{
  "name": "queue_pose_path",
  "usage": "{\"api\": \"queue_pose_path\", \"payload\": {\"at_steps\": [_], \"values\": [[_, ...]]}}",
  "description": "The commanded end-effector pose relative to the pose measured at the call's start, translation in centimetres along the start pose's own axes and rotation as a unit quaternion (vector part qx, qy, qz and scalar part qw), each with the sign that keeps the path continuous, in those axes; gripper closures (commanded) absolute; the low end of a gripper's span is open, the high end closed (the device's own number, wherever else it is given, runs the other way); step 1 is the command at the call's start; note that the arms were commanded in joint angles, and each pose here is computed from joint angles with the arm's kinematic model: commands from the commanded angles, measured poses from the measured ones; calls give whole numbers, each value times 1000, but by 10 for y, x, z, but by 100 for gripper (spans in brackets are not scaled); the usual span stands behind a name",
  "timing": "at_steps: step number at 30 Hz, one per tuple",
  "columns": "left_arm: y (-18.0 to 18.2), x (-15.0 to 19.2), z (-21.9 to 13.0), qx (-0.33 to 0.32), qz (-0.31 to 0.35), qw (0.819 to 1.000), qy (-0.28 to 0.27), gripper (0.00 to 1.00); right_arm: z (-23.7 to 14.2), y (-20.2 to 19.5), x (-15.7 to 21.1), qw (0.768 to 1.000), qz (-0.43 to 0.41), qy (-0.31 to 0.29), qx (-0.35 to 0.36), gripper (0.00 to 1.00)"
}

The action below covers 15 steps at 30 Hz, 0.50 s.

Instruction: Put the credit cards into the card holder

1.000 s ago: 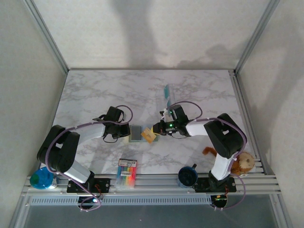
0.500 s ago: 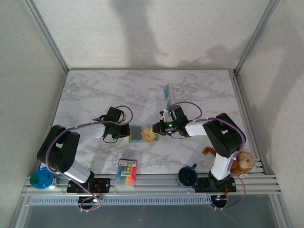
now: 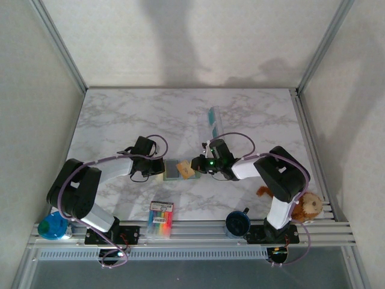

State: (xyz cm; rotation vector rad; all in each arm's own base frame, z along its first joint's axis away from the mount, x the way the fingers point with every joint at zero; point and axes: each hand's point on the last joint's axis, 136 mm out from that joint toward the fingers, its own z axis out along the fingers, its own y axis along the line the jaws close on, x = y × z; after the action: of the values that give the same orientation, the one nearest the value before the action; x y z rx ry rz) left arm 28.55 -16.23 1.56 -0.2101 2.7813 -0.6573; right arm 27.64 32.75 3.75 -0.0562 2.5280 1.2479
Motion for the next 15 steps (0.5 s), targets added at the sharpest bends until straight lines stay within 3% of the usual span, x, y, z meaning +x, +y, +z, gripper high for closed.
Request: {"api": "queue_pose_path", "payload": {"at_steps": [1, 15], "values": [[9, 16, 0, -4, -8, 1000, 23, 95, -3, 1, -9, 998, -6, -48, 27, 100], [4, 24, 1, 21, -12, 999, 32, 94, 1, 2, 0, 994, -18, -86, 66, 100]]}}
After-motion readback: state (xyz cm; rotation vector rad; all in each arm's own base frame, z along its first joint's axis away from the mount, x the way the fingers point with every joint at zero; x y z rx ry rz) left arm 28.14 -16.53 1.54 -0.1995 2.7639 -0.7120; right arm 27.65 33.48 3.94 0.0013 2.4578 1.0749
